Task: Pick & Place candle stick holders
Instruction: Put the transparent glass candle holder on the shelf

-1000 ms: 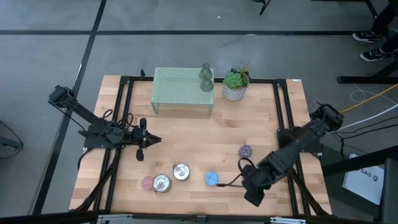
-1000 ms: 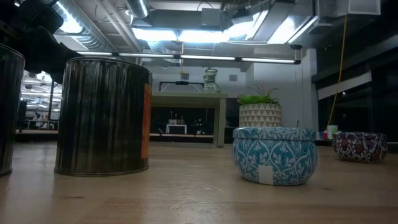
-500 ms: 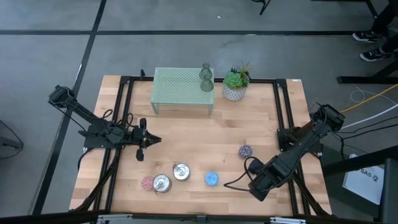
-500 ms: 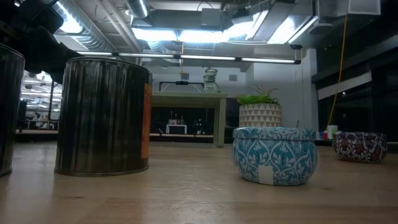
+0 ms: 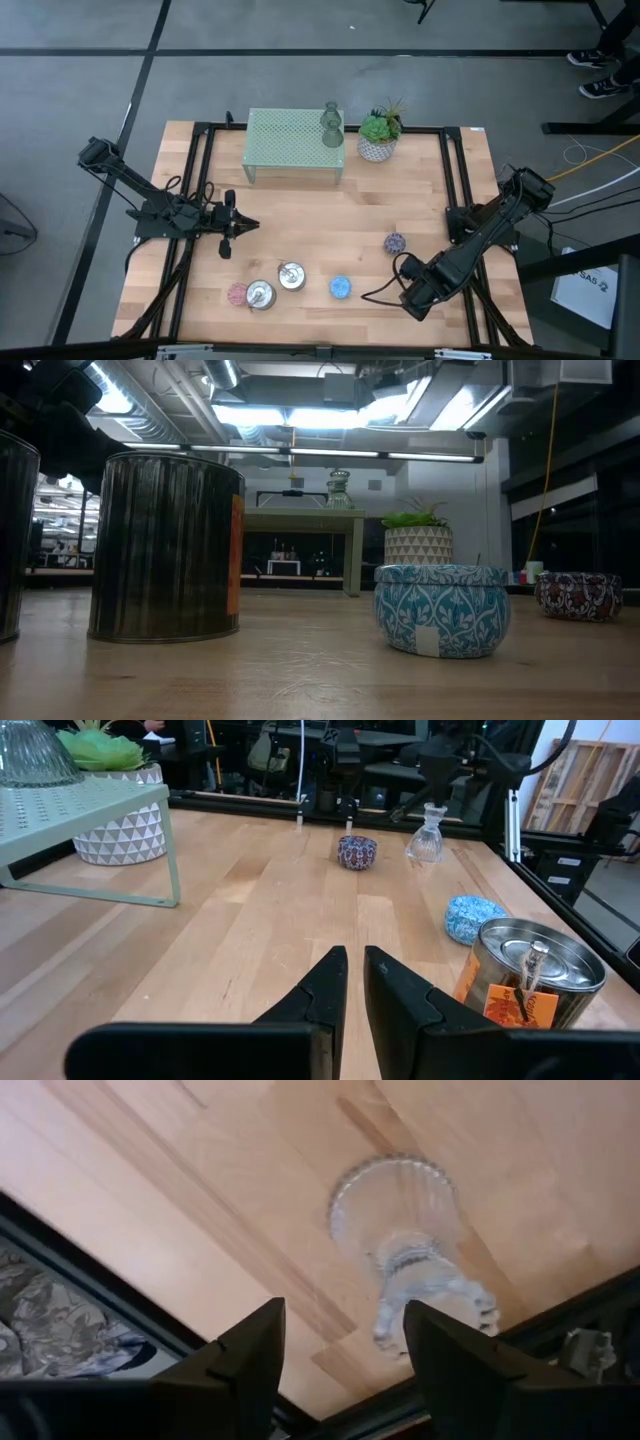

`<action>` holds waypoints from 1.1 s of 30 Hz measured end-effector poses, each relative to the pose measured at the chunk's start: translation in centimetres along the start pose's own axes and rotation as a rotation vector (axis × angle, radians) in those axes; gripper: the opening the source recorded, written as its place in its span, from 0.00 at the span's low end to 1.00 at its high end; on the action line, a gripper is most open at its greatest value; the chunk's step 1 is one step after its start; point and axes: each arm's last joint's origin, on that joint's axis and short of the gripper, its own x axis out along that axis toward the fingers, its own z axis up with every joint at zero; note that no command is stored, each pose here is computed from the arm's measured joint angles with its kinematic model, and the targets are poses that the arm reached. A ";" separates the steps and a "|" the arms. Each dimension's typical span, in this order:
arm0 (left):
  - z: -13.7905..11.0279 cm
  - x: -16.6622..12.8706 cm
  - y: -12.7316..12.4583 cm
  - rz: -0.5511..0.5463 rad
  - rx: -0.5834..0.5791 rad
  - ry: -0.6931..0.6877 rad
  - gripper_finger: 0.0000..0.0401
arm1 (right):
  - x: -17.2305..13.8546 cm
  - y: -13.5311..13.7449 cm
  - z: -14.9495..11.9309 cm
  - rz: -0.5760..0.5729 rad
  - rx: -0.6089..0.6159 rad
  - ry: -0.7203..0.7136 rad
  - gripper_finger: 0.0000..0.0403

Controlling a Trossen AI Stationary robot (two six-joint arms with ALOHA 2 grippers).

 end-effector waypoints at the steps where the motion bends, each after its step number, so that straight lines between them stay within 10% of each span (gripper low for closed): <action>1: 0.0 0.0 0.0 0.000 0.000 0.000 0.08 | 0.1 -0.1 0.0 -0.005 0.004 0.000 0.51; 33: 0.0 0.0 0.0 0.000 0.000 0.000 0.08 | 1.7 -1.2 0.3 -0.064 0.216 -0.002 0.11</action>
